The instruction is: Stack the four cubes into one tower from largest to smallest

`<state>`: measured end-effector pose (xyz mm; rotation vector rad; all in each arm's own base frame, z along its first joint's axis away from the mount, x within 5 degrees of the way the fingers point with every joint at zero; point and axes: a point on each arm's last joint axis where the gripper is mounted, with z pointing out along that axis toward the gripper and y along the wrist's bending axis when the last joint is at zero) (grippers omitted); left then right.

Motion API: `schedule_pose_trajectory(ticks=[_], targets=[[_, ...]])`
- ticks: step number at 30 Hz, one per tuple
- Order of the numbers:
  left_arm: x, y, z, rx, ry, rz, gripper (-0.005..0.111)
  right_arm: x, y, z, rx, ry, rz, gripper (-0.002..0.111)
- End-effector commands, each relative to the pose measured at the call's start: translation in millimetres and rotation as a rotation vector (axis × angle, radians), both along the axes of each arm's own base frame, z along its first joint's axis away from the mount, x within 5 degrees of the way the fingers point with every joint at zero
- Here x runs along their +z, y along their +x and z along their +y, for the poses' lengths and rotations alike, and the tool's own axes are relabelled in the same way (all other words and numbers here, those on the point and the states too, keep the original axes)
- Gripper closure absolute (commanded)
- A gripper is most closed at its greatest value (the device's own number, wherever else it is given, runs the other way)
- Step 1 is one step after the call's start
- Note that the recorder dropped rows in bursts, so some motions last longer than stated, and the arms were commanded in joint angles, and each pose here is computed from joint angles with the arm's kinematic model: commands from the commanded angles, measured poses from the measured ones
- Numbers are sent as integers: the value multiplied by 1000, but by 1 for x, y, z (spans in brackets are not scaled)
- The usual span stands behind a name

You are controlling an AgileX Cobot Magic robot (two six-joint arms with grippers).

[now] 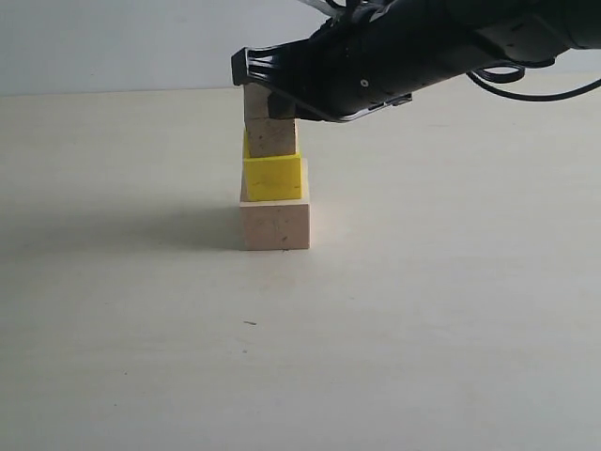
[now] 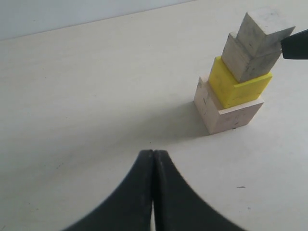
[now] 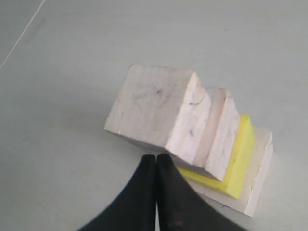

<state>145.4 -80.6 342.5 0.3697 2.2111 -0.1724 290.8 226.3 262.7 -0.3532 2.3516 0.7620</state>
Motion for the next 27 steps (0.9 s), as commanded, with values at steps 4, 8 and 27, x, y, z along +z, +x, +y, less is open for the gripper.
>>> schedule_pose_trajectory(ticks=[4,8,27], targets=[[2,-1,1,-10,-2,-19,107,4,4,-1,-17,7,-38,108],[2,-1,1,-12,0,-19,107,3,2,-1,-1,1,-13,108],[2,-1,1,-13,-1,-21,107,-4,3,4,-22,47,51,108]])
